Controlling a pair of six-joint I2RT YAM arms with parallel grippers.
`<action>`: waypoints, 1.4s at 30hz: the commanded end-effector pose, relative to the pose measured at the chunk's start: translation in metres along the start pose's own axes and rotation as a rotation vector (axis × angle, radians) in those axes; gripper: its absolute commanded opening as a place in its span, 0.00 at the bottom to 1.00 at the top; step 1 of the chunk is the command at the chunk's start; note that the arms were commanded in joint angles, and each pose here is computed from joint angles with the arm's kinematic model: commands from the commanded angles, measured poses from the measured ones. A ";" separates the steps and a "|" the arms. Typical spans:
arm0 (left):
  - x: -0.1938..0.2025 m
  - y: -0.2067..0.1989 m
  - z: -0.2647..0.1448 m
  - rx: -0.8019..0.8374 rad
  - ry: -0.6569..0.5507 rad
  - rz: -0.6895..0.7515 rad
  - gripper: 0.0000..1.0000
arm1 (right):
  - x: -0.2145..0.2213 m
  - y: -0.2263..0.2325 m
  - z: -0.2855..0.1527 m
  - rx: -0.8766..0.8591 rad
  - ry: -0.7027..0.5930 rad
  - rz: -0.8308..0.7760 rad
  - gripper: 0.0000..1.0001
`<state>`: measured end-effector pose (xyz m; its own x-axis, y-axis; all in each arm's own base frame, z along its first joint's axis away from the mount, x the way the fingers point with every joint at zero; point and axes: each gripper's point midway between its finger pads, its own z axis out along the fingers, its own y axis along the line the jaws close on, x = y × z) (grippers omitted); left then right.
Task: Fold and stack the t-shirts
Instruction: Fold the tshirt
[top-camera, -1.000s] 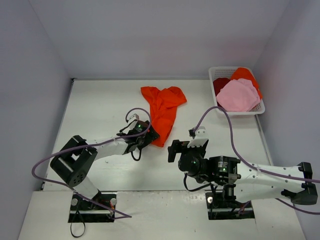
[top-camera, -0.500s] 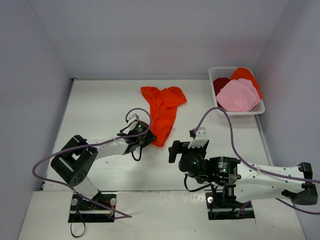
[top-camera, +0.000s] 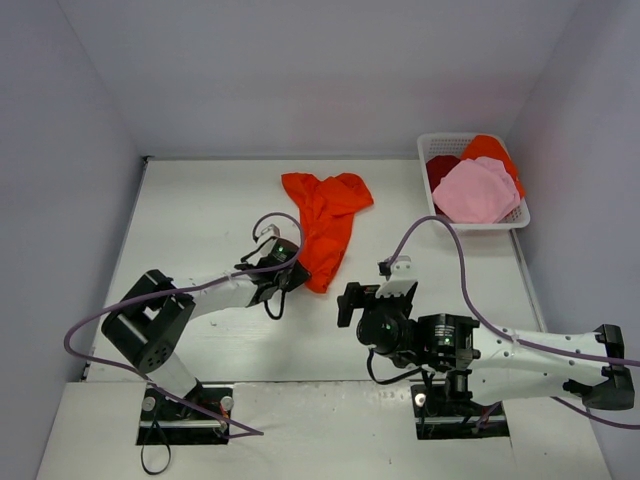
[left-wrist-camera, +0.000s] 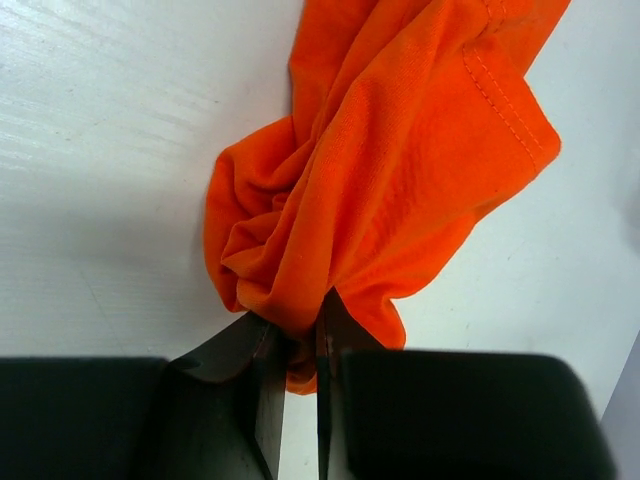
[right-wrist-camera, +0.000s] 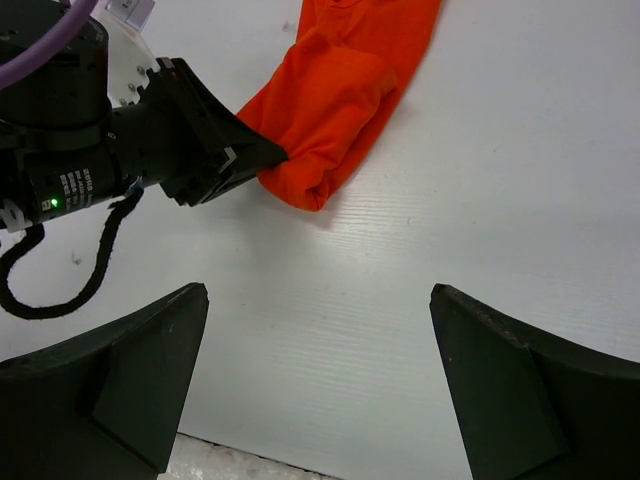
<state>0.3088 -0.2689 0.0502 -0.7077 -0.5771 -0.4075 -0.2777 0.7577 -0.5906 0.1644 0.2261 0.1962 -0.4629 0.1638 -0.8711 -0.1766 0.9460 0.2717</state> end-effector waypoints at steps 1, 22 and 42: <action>-0.029 -0.047 -0.017 0.111 -0.080 0.008 0.05 | -0.004 -0.003 0.002 0.019 -0.031 0.037 0.90; -0.106 -0.114 -0.053 0.155 -0.234 0.090 0.00 | -0.002 -0.005 0.001 0.013 -0.027 0.056 0.89; -0.126 -0.129 -0.009 0.166 -0.191 0.090 0.00 | 0.001 -0.010 0.000 0.013 -0.026 0.079 0.89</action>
<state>0.4075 -0.2833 0.1355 -0.6433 -0.5376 -0.5451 -0.1769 0.7971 -0.5774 0.1604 0.2206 0.1838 -0.4861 0.1868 -0.8537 -0.1632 0.9403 0.2987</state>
